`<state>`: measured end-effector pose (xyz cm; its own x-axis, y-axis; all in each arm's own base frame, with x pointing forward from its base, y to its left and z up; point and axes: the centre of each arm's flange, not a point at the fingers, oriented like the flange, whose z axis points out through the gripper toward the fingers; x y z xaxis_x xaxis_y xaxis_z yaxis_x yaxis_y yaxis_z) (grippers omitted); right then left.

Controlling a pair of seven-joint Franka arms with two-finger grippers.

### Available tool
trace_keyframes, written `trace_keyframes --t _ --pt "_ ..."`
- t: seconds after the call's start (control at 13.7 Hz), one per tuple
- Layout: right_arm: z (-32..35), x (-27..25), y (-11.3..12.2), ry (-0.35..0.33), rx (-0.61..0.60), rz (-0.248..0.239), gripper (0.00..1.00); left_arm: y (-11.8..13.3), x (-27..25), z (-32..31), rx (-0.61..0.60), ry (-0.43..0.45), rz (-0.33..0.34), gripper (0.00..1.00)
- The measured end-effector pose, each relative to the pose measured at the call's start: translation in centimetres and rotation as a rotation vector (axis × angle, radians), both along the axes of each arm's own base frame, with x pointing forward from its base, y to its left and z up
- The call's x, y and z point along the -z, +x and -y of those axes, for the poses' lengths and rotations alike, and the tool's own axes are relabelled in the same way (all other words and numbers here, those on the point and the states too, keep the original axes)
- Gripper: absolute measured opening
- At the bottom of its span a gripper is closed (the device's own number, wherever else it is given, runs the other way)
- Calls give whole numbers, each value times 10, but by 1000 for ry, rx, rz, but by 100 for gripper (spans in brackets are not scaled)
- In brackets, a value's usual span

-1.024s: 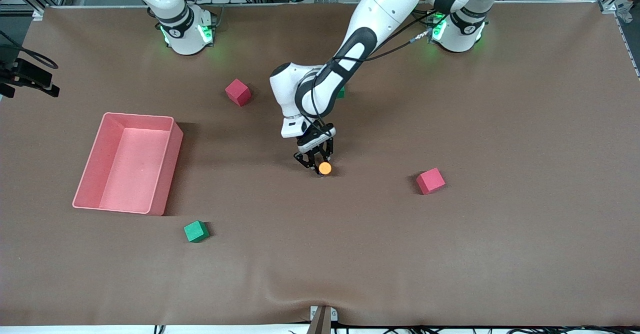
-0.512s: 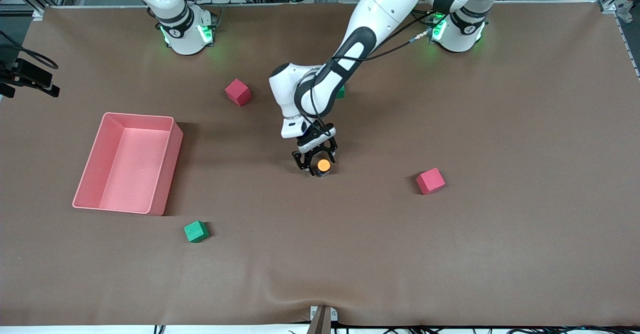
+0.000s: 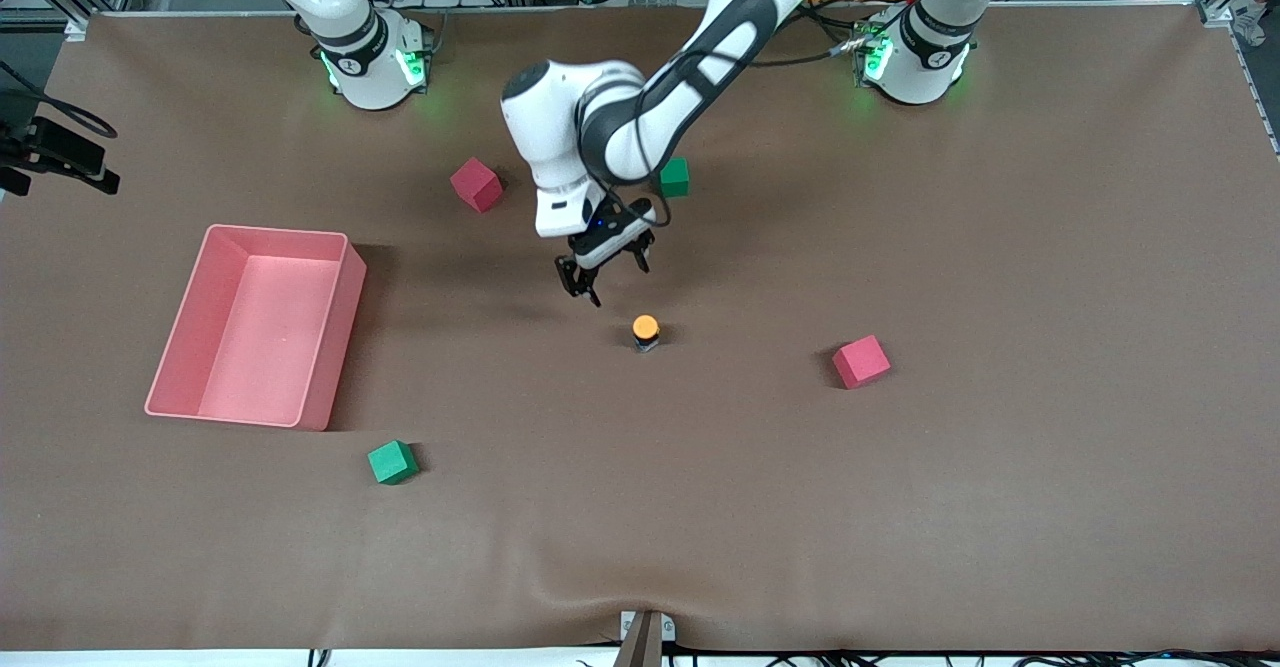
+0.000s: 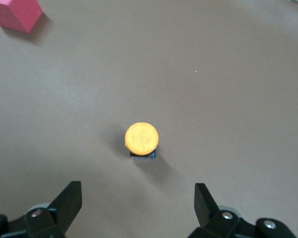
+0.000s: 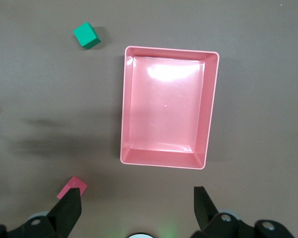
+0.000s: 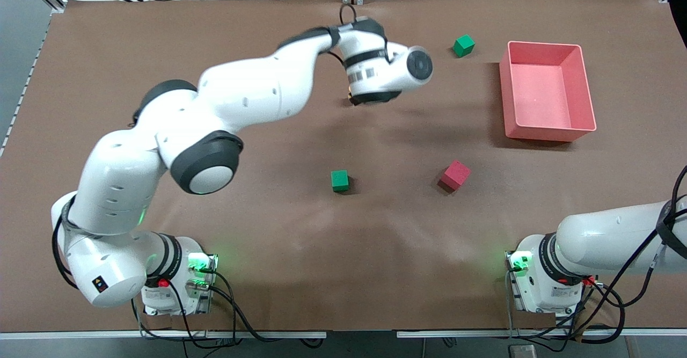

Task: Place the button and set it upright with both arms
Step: 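Raise the left gripper up and away from the button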

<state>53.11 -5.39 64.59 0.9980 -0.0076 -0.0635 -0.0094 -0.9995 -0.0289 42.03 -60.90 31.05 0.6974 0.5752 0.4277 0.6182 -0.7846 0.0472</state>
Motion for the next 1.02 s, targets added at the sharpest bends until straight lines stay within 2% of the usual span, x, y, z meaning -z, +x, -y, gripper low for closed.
trace_keyframes --t 0.22,0.66,0.88,1.02 --pt "0 0 0 0 -1 0 100 34 -89 -40 30 -47 -90 100" --pt "0 0 0 0 0 0 100 123 -217 -191 120 -153 -261 100" --pt "0 0 0 0 0 0 100 156 -253 -277 125 -175 -289 100" --pt "0 0 0 0 0 0 100 170 -269 -325 105 -172 -294 100"
